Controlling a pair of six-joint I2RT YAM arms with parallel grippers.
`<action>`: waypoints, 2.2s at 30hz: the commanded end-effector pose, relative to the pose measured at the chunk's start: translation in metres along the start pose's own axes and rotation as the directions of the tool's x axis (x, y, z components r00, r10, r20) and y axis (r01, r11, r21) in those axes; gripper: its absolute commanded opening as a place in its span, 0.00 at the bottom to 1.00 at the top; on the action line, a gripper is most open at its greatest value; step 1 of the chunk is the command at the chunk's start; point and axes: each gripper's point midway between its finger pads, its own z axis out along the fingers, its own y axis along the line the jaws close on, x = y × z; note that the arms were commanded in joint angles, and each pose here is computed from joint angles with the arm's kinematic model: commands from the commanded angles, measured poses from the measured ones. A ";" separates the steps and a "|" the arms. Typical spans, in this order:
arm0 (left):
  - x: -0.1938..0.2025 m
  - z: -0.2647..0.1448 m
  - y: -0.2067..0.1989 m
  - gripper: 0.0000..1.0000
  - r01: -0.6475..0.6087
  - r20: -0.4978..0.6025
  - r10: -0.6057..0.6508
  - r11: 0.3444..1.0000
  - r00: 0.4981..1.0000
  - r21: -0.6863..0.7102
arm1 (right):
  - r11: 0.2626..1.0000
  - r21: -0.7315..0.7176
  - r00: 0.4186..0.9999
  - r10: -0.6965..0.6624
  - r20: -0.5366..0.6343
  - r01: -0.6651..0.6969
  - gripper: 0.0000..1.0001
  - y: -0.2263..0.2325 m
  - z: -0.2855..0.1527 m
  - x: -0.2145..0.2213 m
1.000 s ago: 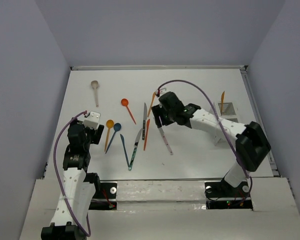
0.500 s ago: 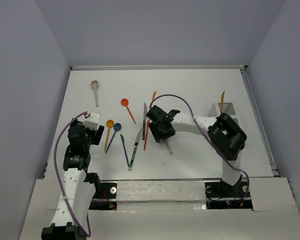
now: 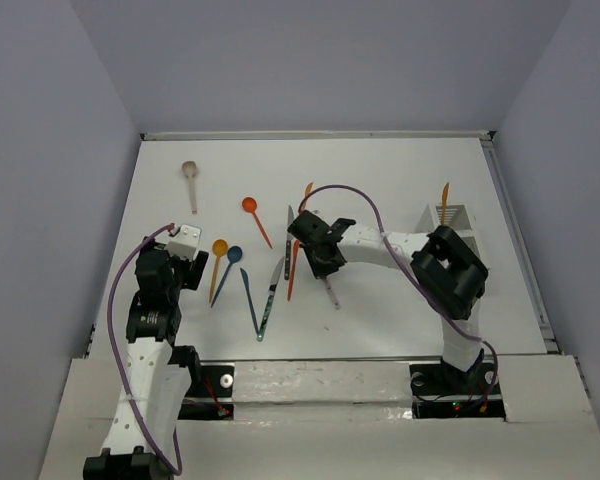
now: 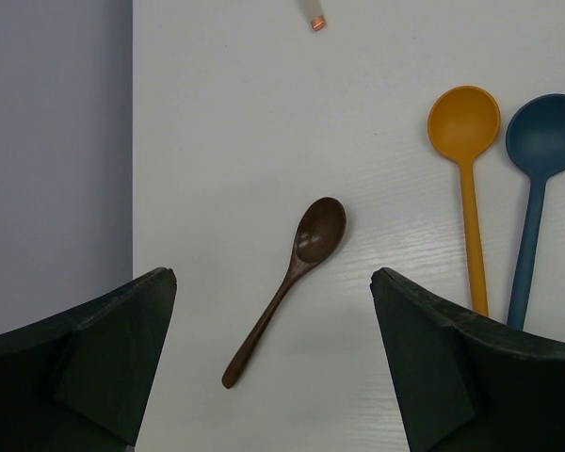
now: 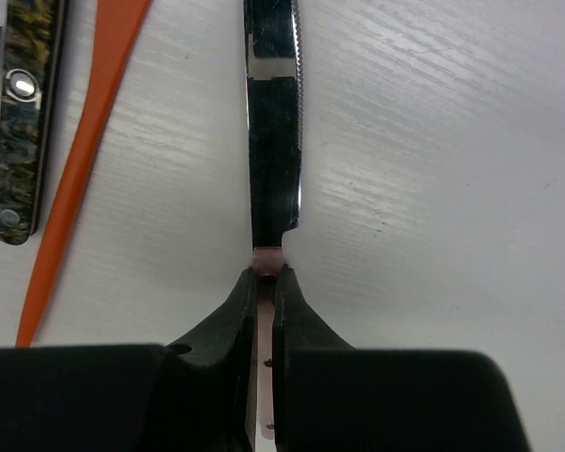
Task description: Sort the eating utensils into containers
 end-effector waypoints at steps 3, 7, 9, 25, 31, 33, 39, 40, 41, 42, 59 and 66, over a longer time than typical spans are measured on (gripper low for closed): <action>-0.001 0.000 0.002 0.99 -0.005 0.016 0.006 1.000 1.000 -0.007 | 0.990 0.092 0.972 0.081 0.221 -0.103 0.00 -0.036 -0.064 -0.046; -0.002 0.000 0.002 0.99 -0.005 0.018 0.006 1.000 1.000 -0.008 | 0.984 0.108 0.825 0.056 0.563 -0.141 0.00 -0.073 -0.163 -0.104; -0.002 0.000 0.002 0.99 -0.005 0.018 0.005 1.000 1.000 -0.010 | 0.967 0.064 0.620 0.108 0.777 -0.247 0.00 -0.107 -0.237 -0.138; -0.004 -0.002 0.002 0.99 -0.006 0.030 0.006 1.000 1.000 -0.011 | 0.586 0.172 0.211 -0.001 0.977 -0.792 0.00 -0.362 -0.274 -0.084; -0.004 -0.002 0.002 0.99 -0.007 0.032 0.007 1.000 0.999 -0.010 | 0.581 0.215 0.298 0.050 0.953 -0.785 0.00 -0.365 -0.214 -0.070; -0.004 -0.002 0.002 0.99 -0.009 0.033 0.009 1.000 0.999 -0.009 | 0.591 0.239 0.336 0.058 0.940 -0.771 0.00 -0.366 -0.194 -0.065; -0.004 -0.002 0.001 0.99 -0.011 0.031 0.011 1.000 0.999 -0.001 | 0.643 0.281 0.427 0.080 0.901 -0.712 0.00 -0.358 -0.153 -0.066; -0.003 -0.001 0.001 0.99 -0.010 0.029 0.011 1.000 1.000 -0.003 | 0.644 0.286 0.435 0.081 0.897 -0.710 0.00 -0.357 -0.149 -0.064; -0.003 -0.001 0.001 0.99 -0.009 0.029 0.009 1.000 1.000 -0.003 | 0.633 0.264 0.418 0.104 0.902 -0.728 0.00 -0.357 -0.146 -0.062; -0.003 -0.001 0.001 0.99 -0.010 0.029 0.010 1.000 1.000 -0.003 | 0.632 0.265 0.419 0.105 0.902 -0.729 0.00 -0.357 -0.146 -0.061; -0.006 0.000 -0.002 0.99 -0.014 0.033 0.013 1.000 0.999 0.018 | 0.847 -0.164 0.247 0.324 0.913 -0.506 0.80 -0.271 -0.269 -0.097; -0.027 0.012 0.004 0.99 -0.106 -0.043 0.111 0.989 0.993 0.106 | 0.922 -0.149 0.606 0.350 0.715 -0.357 0.70 -0.170 -0.223 -0.097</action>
